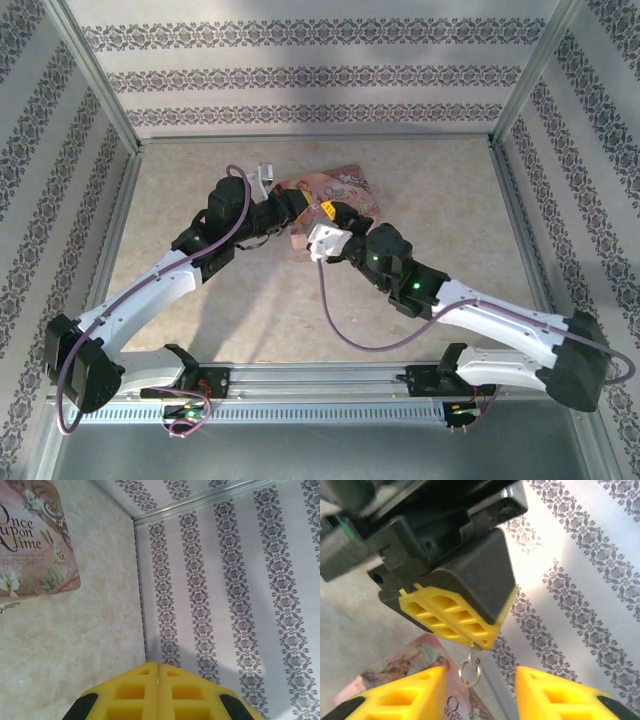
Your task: Unlock the padlock with the key
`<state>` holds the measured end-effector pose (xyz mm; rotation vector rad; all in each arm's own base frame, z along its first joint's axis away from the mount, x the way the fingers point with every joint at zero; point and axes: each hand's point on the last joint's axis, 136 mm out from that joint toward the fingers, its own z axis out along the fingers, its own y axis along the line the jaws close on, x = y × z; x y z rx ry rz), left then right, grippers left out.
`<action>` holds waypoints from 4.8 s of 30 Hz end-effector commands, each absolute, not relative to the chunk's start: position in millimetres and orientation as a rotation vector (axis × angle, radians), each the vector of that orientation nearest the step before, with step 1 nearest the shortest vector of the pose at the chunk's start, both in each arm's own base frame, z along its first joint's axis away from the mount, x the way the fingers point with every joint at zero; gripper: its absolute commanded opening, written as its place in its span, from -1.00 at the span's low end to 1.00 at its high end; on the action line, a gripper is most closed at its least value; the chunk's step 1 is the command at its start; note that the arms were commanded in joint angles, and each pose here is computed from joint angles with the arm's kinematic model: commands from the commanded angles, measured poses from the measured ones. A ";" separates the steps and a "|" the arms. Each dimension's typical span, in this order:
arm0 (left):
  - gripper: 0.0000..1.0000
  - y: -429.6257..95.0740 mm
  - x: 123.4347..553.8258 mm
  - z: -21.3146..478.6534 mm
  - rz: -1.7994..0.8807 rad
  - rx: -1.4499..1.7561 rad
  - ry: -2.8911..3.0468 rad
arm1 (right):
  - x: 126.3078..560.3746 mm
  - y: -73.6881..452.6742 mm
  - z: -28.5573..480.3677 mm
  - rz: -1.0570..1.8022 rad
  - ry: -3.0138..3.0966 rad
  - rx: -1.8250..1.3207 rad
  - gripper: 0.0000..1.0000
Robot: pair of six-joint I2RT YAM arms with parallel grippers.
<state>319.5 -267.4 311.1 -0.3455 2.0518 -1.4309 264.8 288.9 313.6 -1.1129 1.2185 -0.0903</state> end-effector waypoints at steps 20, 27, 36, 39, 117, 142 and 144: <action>-1.00 -290.1 255.6 402.8 -1.288 0.708 1.691 | 226.4 245.5 351.9 1.471 1.578 -0.686 0.25; -1.00 -297.8 247.9 396.3 -1.344 0.791 1.728 | 217.0 248.6 361.6 1.563 1.527 -0.727 0.19; -1.00 -303.5 250.7 390.6 -1.383 0.793 1.751 | 211.4 262.8 365.1 1.606 1.522 -0.768 0.02; -1.00 -303.4 250.7 390.4 -1.383 0.794 1.751 | 215.3 265.0 365.6 1.601 1.524 -0.755 -0.03; -1.00 -302.3 254.4 366.8 -1.359 0.774 1.826 | 221.5 276.8 356.3 1.607 1.581 -0.708 -0.38; -1.00 -301.6 253.7 363.7 -1.349 0.781 1.835 | 223.7 268.4 358.8 1.578 1.576 -0.676 -0.59; -1.00 -302.2 253.5 363.6 -1.354 0.786 1.834 | 223.4 267.4 359.4 1.578 1.577 -0.675 -0.60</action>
